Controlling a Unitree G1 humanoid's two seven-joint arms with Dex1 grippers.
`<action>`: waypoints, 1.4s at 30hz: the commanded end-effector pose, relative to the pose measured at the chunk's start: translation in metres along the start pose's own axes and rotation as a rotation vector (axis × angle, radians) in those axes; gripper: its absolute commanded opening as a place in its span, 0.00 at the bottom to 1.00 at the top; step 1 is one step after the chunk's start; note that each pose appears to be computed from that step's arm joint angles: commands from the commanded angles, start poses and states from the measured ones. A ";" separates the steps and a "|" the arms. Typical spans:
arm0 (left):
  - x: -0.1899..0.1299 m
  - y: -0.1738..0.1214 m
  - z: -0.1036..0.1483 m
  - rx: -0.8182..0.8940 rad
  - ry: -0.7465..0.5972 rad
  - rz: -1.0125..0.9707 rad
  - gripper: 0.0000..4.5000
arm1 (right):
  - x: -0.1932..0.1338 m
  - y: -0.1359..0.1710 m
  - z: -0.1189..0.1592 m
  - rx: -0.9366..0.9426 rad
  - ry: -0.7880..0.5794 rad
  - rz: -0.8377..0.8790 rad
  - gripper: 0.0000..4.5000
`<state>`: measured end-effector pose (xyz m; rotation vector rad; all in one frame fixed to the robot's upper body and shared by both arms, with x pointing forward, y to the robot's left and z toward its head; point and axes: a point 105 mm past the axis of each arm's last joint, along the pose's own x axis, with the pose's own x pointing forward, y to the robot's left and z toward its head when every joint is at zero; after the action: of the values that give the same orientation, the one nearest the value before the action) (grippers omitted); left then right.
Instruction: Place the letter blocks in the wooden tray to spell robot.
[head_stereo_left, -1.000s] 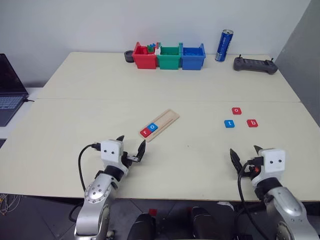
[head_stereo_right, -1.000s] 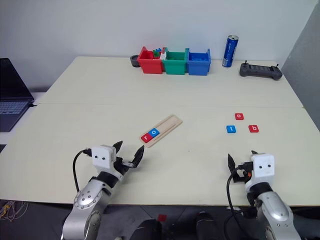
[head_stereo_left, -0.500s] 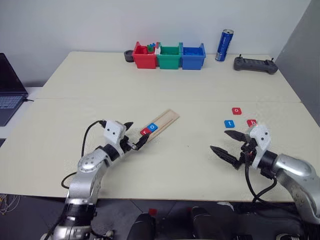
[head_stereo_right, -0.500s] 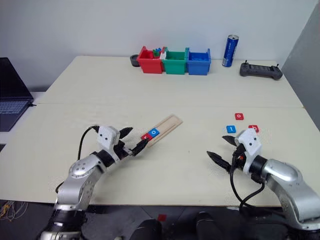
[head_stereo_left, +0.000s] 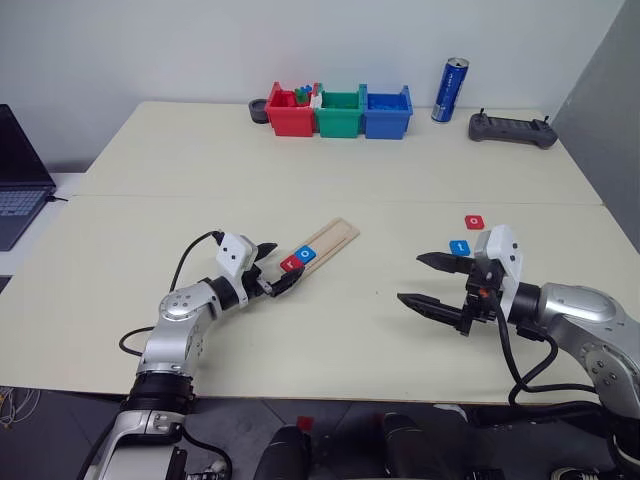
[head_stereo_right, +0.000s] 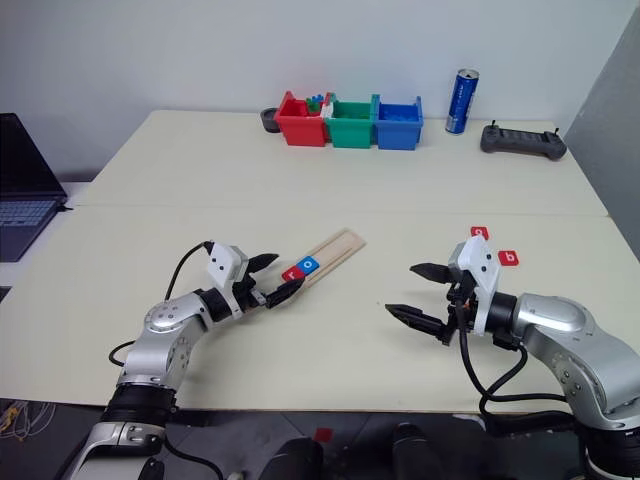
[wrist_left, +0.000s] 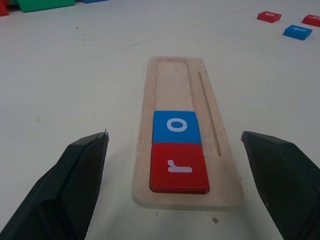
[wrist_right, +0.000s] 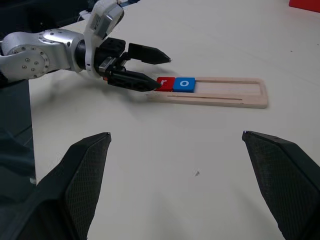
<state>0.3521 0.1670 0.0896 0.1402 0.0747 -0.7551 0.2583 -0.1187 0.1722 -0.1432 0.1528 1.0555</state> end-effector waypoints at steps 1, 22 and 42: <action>0.005 -0.001 0.008 0.041 -0.024 -0.021 1.00 | -0.001 0.007 0.013 -0.036 -0.030 0.016 0.99; 0.012 -0.004 -0.014 0.064 0.043 -0.053 1.00 | -0.005 0.007 0.010 -0.037 -0.015 -0.022 0.99; 0.013 -0.006 -0.021 0.041 0.046 -0.050 0.74 | -0.005 0.001 0.013 -0.053 -0.014 -0.032 1.00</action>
<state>0.3605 0.1586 0.0751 0.2007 0.0769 -0.7921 0.2563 -0.1192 0.1749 -0.1625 0.1586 1.0275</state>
